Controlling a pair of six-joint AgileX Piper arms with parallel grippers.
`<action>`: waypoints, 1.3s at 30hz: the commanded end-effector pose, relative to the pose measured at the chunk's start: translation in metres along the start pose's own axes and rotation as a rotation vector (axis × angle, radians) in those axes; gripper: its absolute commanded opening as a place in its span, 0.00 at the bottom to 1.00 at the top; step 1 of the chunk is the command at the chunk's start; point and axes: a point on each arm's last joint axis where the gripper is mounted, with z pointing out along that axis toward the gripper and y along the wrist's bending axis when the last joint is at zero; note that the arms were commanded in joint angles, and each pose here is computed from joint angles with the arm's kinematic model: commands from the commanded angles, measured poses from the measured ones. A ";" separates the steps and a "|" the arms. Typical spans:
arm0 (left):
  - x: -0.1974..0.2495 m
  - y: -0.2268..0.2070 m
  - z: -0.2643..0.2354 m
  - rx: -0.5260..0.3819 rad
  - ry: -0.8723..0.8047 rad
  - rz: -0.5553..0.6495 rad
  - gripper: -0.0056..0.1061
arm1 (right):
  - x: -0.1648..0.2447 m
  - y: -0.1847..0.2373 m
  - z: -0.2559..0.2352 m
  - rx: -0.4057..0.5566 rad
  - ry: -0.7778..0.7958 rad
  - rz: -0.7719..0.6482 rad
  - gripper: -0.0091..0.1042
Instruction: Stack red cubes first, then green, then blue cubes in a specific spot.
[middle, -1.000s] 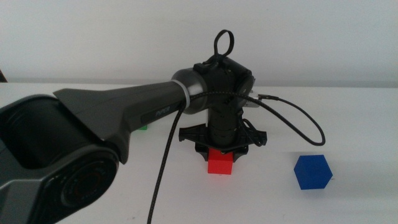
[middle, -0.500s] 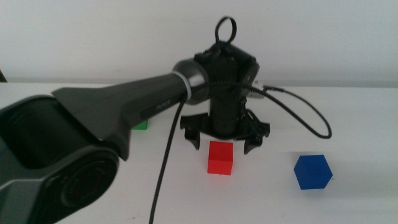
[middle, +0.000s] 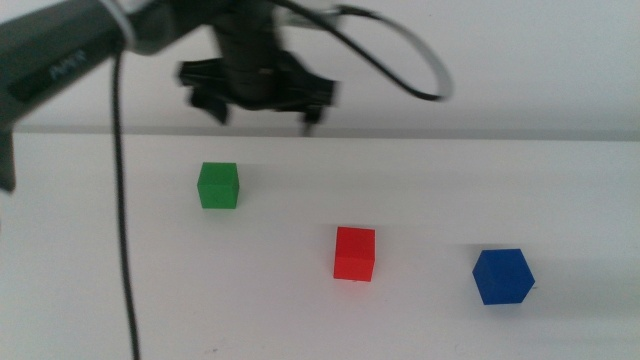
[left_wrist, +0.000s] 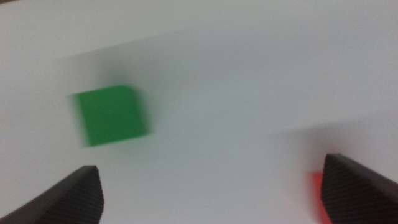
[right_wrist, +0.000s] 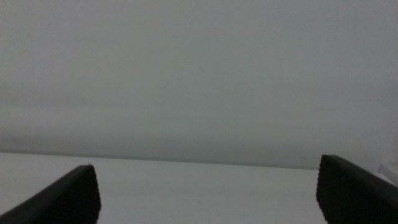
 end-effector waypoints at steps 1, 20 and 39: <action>0.001 0.029 0.023 -0.011 0.131 -0.031 0.89 | 0.012 0.001 -0.002 0.006 0.001 -0.008 0.90; -0.018 0.073 0.107 -0.068 0.199 -0.177 0.89 | 0.012 0.001 -0.002 0.006 0.001 -0.008 0.90; -0.016 0.078 0.144 -0.063 0.210 -0.223 0.89 | 0.012 0.001 -0.002 0.006 0.001 -0.008 0.90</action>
